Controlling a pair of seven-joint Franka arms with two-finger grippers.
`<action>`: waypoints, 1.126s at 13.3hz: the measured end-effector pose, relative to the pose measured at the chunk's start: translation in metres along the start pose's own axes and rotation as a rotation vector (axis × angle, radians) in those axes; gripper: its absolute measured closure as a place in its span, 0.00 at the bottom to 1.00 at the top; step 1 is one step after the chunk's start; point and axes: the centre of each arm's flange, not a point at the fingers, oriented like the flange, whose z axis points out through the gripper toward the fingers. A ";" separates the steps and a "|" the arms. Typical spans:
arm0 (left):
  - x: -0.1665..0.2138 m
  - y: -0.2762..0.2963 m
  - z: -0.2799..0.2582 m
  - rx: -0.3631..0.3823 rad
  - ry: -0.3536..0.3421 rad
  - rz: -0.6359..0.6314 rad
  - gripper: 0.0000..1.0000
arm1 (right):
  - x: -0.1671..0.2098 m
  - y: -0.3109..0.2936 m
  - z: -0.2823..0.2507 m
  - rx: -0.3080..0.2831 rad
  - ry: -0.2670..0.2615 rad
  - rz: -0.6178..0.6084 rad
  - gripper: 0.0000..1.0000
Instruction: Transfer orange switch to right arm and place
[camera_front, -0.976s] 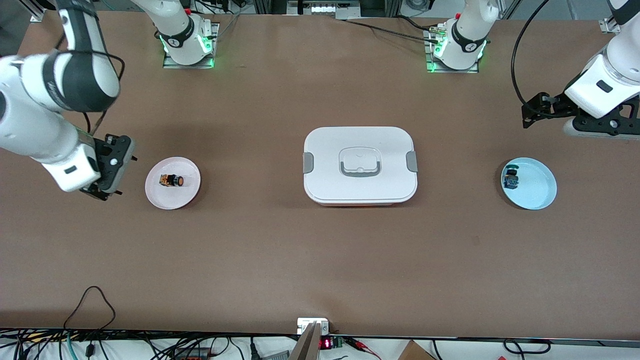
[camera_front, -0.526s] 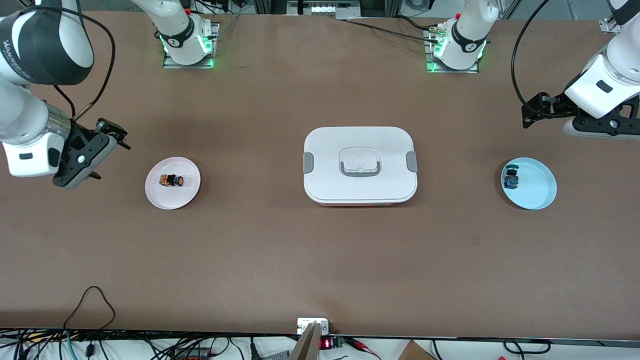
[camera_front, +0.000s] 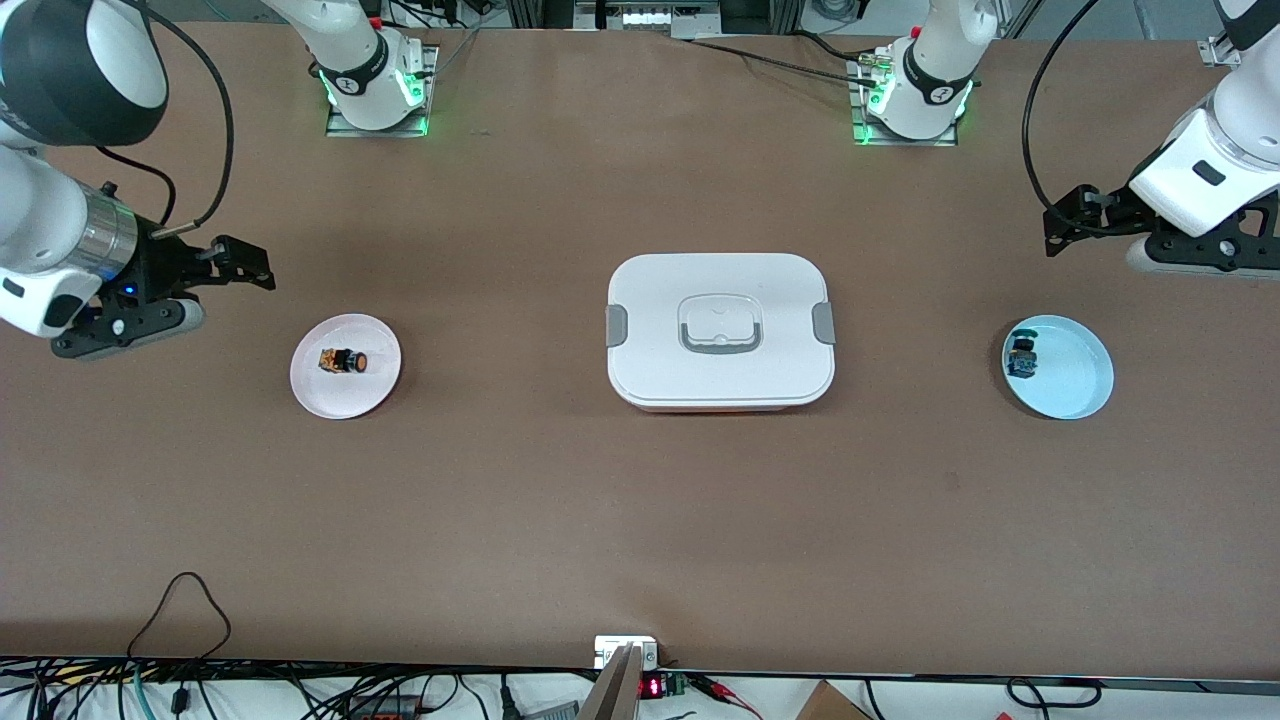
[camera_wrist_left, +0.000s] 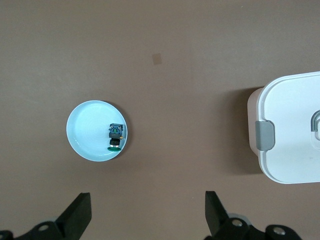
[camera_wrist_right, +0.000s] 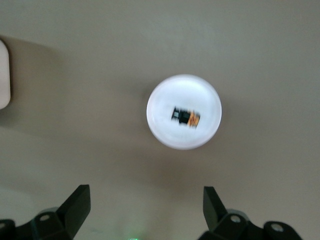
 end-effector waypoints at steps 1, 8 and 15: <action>0.000 0.000 0.000 0.000 0.000 0.000 0.00 | -0.007 0.001 -0.006 0.001 -0.012 0.042 0.00; 0.000 0.000 0.000 0.000 0.000 0.000 0.00 | -0.027 0.083 -0.053 -0.135 0.104 0.206 0.00; 0.000 0.000 0.000 0.000 0.000 0.000 0.00 | -0.041 0.071 -0.060 -0.105 0.135 0.221 0.00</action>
